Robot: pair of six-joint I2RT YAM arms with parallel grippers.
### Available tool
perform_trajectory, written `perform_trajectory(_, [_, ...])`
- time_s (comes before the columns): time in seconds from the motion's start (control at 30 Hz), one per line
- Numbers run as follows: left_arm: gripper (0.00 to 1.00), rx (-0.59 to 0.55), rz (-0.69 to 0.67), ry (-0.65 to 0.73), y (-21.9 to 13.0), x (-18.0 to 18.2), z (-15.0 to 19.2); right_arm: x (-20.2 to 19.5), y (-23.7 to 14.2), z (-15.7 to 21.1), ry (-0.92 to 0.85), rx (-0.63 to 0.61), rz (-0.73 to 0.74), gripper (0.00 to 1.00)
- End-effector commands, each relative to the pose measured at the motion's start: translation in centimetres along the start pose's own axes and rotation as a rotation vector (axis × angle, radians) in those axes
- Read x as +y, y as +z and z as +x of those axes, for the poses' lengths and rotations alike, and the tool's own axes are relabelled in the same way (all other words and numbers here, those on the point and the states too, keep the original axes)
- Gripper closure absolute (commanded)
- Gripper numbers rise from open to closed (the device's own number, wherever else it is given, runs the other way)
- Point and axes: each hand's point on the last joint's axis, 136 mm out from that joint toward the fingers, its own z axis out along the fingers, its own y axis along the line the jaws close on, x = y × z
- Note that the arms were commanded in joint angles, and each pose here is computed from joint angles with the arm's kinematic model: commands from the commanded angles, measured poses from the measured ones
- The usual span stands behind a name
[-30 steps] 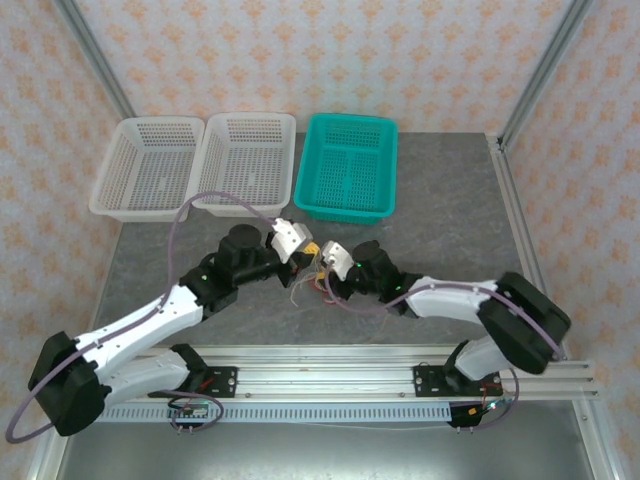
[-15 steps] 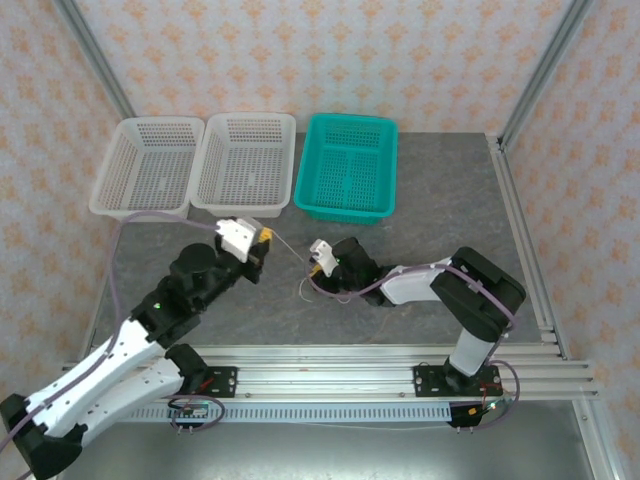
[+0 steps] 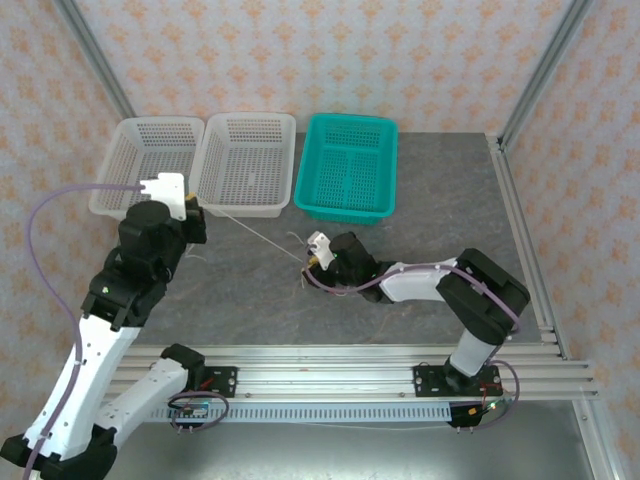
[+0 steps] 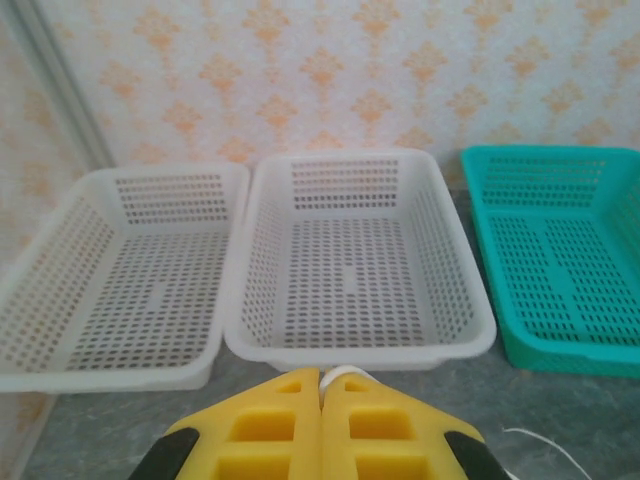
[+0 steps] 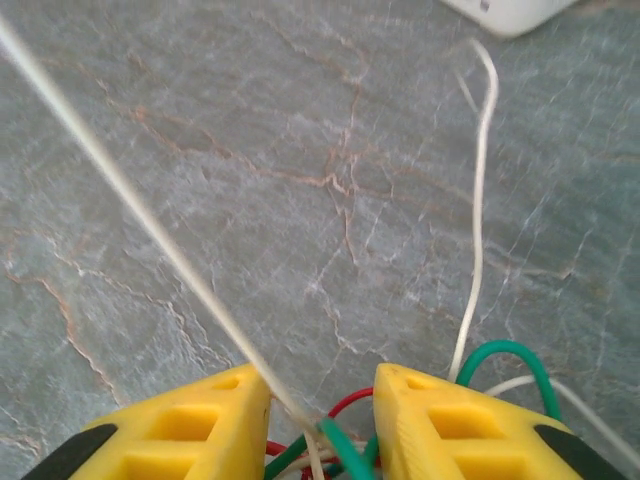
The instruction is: Untangle the cables
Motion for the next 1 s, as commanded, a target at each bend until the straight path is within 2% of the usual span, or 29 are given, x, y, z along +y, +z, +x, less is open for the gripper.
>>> perform_trajectory(0.0, [1.0, -0.245, -0.201, -0.097, -3.7, 5.1, -8.1, -2.3, -0.9, 7.8, 0.019, 0.242, 0.118, 0.65])
perform_trajectory(0.2, [1.0, -0.266, -0.309, -0.165, -2.9, 8.2, -9.6, -4.7, -1.1, 9.5, 0.058, 0.309, 0.264, 0.64])
perform_trajectory(0.33, [1.0, -0.265, -0.332, -0.245, -2.3, 9.6, -9.3, -6.4, -1.9, 11.5, 0.105, 0.364, 0.384, 0.64])
perform_trajectory(0.43, [1.0, -0.265, -0.309, -0.27, -2.0, 9.7, -9.0, -6.1, -2.6, 12.8, 0.159, 0.383, 0.383, 0.64])
perform_trajectory(0.53, [1.0, -0.235, -0.157, -0.248, -0.7, 7.2, -8.6, -4.7, -3.2, 12.8, 0.212, 0.368, 0.314, 0.65])
perform_trajectory(0.6, [1.0, -0.195, -0.024, -0.227, 0.4, 4.8, -7.7, -3.8, -4.0, 11.2, 0.248, 0.315, 0.271, 0.64])
perform_trajectory(0.73, [1.0, -0.068, 0.124, -0.242, 1.7, 2.0, -4.6, -1.2, -5.6, 5.6, 0.253, 0.133, 0.132, 0.58])
perform_trajectory(0.83, [1.0, -0.014, 0.262, -0.266, 1.5, -0.5, -2.8, 0.5, -6.7, 1.5, 0.202, -0.012, 0.052, 0.55])
perform_trajectory(0.97, [1.0, -0.013, 0.479, -0.291, -0.5, -4.4, -3.0, 0.5, -7.8, -2.7, 0.168, -0.117, 0.068, 0.53])
